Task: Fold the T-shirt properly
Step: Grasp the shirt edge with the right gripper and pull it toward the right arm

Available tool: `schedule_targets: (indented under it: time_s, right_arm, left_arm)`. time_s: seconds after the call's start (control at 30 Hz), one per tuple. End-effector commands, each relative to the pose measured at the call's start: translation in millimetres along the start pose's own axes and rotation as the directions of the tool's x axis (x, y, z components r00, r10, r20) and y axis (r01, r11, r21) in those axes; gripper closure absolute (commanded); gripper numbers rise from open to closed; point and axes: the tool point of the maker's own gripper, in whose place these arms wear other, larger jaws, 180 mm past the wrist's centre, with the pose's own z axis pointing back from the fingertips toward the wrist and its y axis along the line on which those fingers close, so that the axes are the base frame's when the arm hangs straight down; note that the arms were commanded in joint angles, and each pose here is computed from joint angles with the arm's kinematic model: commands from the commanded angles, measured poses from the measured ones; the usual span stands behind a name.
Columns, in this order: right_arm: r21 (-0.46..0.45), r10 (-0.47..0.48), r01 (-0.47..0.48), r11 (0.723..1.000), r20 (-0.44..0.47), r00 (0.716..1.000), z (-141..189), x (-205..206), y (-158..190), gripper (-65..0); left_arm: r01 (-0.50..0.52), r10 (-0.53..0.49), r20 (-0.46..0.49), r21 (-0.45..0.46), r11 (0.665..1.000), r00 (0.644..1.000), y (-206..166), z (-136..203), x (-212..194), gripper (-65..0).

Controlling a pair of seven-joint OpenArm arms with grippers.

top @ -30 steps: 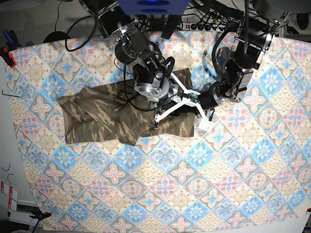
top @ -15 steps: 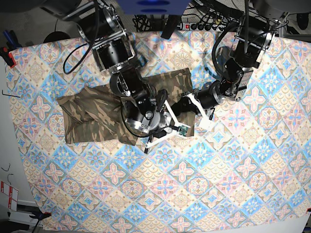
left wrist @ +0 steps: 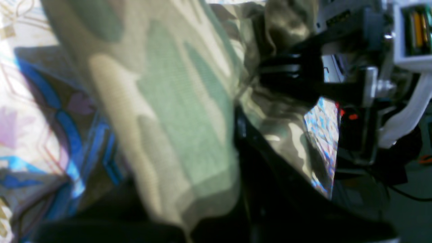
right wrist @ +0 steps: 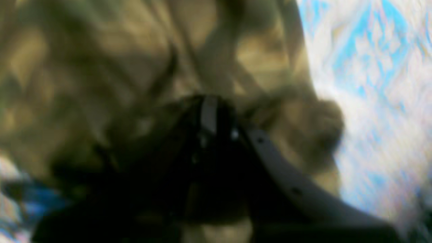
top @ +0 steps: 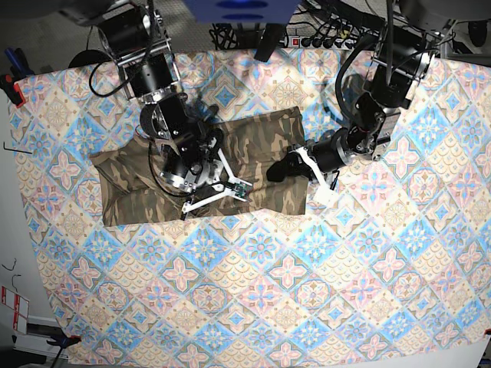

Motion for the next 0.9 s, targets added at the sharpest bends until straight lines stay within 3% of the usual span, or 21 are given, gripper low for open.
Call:
schedule_targets:
  time_s: [0.0, 0.1, 0.23, 0.47, 0.53, 0.6, 0.7, 0.87]
  right_arm:
    - [-0.067, 0.008, -0.01, 0.998, -0.028, 1.0, 10, -6, -24, -3.3]
    - [-0.111, 0.006, -0.021, 0.994, -0.129, 0.992, 21, -28, -37, -3.3]
    - [-0.102, 0.01, -0.035, 0.994, -0.238, 0.971, 22, -64, -32, -3.3]
    - [-0.08, 0.008, -0.031, 0.996, -0.273, 0.962, 22, -88, -18, -3.3]
    - [-0.131, -0.068, 0.035, 0.991, -0.26, 0.963, 31, -94, -36, -3.3]
    - [-0.201, -0.173, 0.126, 0.971, -0.236, 0.956, 45, -104, -59, -3.3]
    - [-0.327, -0.329, 0.261, 0.908, -0.173, 0.928, 73, -115, -104, -5.2]
    - [-0.424, -0.486, 0.375, 0.824, -0.188, 0.854, 100, -151, -141, -24.2]
  left_arm:
    - [-0.019, 0.044, -0.219, 0.116, 0.993, 0.975, 27, 19, -65, 0.0]
    - [-0.011, 0.04, -0.214, 0.134, 0.991, 0.976, 35, 27, -59, 0.0]
    - [-0.01, 0.039, -0.211, 0.138, 0.99, 0.977, 37, 29, -58, 0.0]
    - [-0.007, 0.037, -0.213, 0.138, 0.99, 0.976, 37, 29, -58, 0.0]
    - [-0.006, 0.036, -0.214, 0.139, 0.99, 0.976, 37, 29, -58, 0.0]
    - [-0.005, 0.035, -0.216, 0.139, 0.99, 0.976, 38, 29, -58, 0.0]
    - [-0.003, 0.034, -0.221, 0.139, 0.99, 0.975, 37, 29, -59, 0.0]
    - [-0.001, 0.032, -0.226, 0.137, 0.991, 0.973, 37, 29, -61, 0.0]
